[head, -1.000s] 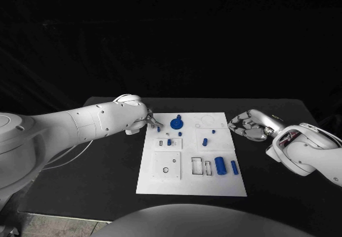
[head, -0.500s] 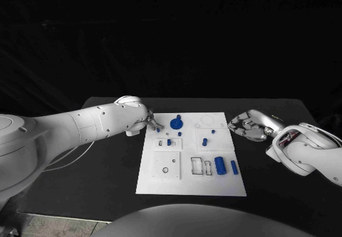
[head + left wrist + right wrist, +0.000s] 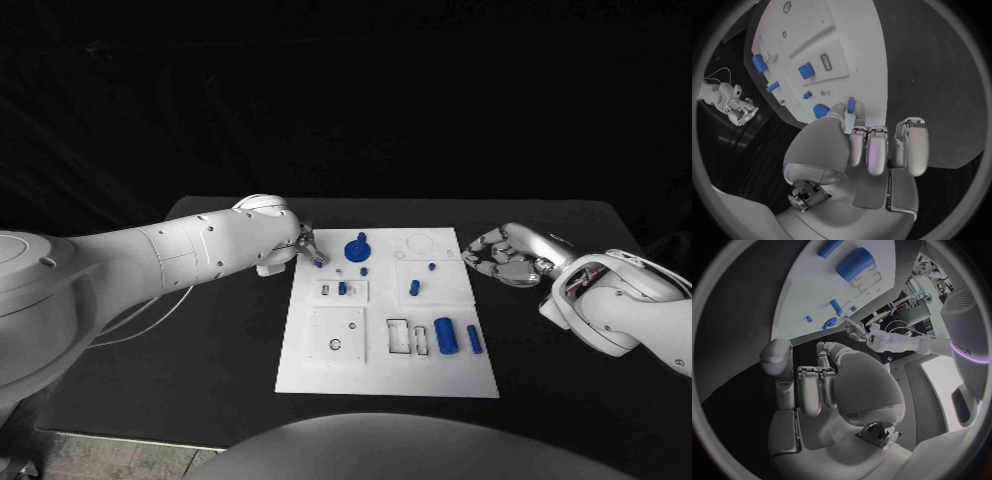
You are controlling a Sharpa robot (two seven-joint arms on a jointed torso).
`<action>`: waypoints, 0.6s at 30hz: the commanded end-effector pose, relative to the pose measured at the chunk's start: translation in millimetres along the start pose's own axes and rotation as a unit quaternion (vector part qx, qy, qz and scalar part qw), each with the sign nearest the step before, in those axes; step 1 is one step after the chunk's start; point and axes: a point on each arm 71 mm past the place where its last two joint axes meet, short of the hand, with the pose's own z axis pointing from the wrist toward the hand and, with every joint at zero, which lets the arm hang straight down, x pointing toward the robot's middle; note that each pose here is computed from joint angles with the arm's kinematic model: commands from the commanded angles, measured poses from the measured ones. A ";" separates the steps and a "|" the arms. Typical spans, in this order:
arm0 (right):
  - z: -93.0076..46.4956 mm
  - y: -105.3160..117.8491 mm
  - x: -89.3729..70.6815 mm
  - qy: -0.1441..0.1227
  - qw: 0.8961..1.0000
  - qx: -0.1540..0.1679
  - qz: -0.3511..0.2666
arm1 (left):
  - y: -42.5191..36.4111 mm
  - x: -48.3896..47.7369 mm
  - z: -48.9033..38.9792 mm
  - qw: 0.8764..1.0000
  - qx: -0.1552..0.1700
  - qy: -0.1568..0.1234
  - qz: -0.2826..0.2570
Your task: Assemble the parts on the task board
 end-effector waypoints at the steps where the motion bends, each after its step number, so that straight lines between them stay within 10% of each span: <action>1: 0.3 -1.1 1.5 0.009 1.000 0.006 0.003 | -2.5 2.3 -0.3 1.000 0.009 0.013 -0.003; 18: 0.6 -4.5 3.0 0.017 1.000 0.015 0.003 | 2.8 5.3 -6.0 0.999 0.007 0.017 -0.030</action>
